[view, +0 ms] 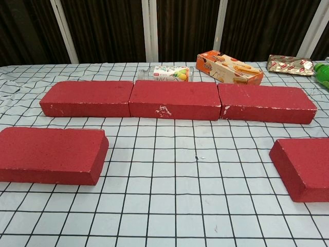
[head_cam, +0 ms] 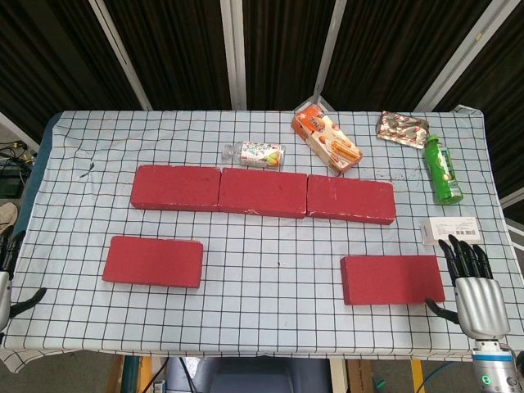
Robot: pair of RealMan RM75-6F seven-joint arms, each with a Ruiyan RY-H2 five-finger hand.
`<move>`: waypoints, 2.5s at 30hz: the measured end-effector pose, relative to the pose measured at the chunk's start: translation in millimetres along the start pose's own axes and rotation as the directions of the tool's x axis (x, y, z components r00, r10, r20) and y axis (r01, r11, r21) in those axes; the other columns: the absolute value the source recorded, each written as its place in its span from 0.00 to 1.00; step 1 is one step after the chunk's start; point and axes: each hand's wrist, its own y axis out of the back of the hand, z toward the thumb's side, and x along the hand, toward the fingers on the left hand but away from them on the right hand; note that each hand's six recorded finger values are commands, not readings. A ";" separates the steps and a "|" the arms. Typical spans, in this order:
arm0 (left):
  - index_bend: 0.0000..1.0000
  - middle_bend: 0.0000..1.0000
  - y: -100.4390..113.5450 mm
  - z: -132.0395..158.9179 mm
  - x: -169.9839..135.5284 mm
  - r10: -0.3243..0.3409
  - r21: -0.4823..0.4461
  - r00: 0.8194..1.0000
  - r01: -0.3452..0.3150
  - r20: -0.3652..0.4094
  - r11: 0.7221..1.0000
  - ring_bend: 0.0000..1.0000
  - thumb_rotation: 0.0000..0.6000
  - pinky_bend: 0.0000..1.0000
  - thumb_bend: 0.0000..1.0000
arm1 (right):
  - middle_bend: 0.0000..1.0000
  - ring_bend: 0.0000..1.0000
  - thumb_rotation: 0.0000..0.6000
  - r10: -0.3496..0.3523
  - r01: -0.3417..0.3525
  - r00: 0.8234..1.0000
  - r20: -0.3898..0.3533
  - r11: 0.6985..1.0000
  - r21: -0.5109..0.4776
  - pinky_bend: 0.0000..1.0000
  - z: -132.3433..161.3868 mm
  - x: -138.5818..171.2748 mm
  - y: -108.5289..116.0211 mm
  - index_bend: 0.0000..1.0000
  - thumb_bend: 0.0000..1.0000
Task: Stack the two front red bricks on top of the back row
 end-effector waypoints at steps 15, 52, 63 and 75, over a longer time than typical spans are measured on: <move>0.06 0.00 6.6 -0.3 -6.2 0.009 -0.017 1.000 -0.009 -0.007 1.000 0.00 1.00 0.11 0.10 | 0.00 0.00 1.00 0.028 -0.028 1.000 0.009 1.000 -0.010 0.00 0.1 1.9 -4.3 0.01 0.17; 0.06 0.00 3.2 0.7 2.9 0.021 -0.001 1.000 -0.021 -0.020 1.000 0.00 1.00 0.11 0.10 | 0.00 0.00 1.00 0.444 -0.425 0.894 -0.056 0.882 0.205 0.00 26.1 -39.0 -84.0 0.00 0.17; 0.06 0.00 2.5 1.4 2.3 0.021 0.000 1.000 -0.021 -0.022 1.000 0.00 1.00 0.11 0.10 | 0.00 0.00 1.00 0.499 -0.459 0.864 -0.071 0.837 0.299 0.00 40.7 -54.1 -87.9 0.00 0.17; 0.06 0.00 2.3 0.2 3.4 0.020 -0.005 0.999 -0.020 -0.025 1.000 0.00 1.00 0.11 0.10 | 0.00 0.00 1.00 0.546 -0.491 0.834 -0.083 0.802 0.340 0.00 59.1 -67.0 -94.0 0.00 0.17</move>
